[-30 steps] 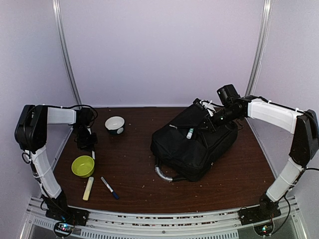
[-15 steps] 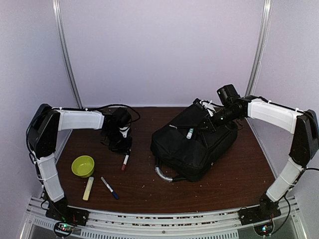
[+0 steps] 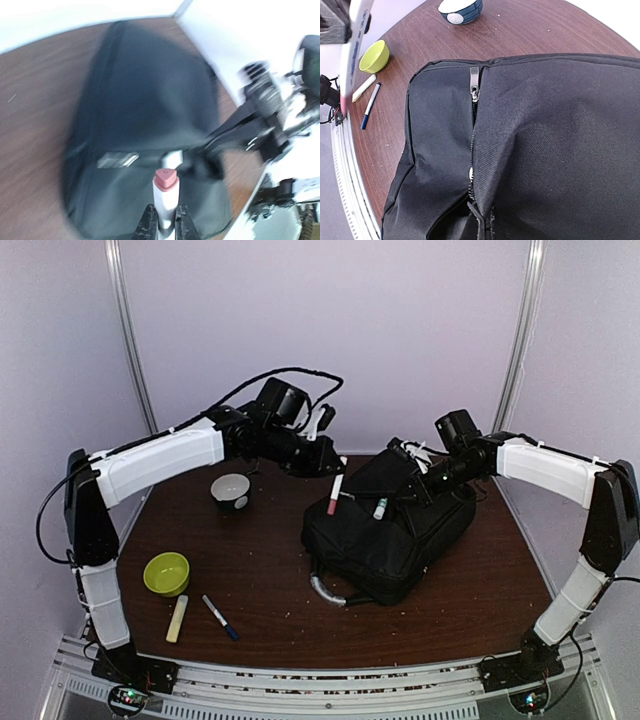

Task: Pack the student bag
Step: Place the pen in the upper front pocket of the bag.

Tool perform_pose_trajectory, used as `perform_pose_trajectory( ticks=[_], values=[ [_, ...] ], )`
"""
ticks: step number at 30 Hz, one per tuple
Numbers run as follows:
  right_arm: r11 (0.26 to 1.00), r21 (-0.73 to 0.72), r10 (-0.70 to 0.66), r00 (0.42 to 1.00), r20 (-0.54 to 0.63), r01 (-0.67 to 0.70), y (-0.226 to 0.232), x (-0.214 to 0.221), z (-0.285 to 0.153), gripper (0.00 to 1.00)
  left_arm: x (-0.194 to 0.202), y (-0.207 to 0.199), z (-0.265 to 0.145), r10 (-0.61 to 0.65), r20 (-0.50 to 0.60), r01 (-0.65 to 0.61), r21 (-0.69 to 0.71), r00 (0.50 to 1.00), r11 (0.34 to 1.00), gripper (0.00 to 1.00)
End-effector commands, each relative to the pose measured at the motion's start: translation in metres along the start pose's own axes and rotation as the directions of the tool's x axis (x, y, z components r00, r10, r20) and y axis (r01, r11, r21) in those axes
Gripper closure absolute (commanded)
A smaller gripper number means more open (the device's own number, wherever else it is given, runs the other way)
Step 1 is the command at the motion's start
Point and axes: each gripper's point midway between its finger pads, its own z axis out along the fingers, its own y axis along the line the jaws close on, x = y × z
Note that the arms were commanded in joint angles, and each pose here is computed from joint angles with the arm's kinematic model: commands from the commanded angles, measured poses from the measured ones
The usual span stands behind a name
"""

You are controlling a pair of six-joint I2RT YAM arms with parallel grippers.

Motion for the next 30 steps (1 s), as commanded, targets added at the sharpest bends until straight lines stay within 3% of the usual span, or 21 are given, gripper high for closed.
perform_pose_trajectory(
  ticks=[1,6,19,24,30],
  values=[
    [0.997,-0.066,-0.042,0.992,0.122,0.050,0.019,-0.041,-0.018,1.00,0.004,-0.024,0.051,-0.051,-0.052,0.058,0.127,0.997,0.990,0.93],
    [0.997,-0.058,-0.043,0.990,0.138,0.051,0.020,-0.047,-0.023,1.00,0.026,-0.036,0.081,-0.080,-0.114,0.095,0.141,0.990,0.985,0.93],
    [0.997,-0.067,-0.039,0.990,0.139,0.048,0.022,-0.048,-0.022,1.00,0.075,-0.019,0.110,-0.163,-0.242,0.185,0.072,0.956,0.980,0.93],
    [0.996,-0.065,-0.047,0.988,0.148,0.057,0.025,-0.052,-0.024,1.00,0.082,-0.019,0.109,-0.176,-0.230,0.192,0.048,0.957,0.980,0.92],
    [0.994,-0.085,-0.056,0.987,0.151,0.069,0.034,-0.052,-0.026,1.00,0.067,0.002,0.141,-0.212,-0.184,0.214,-0.008,0.960,0.977,0.93]
  ],
)
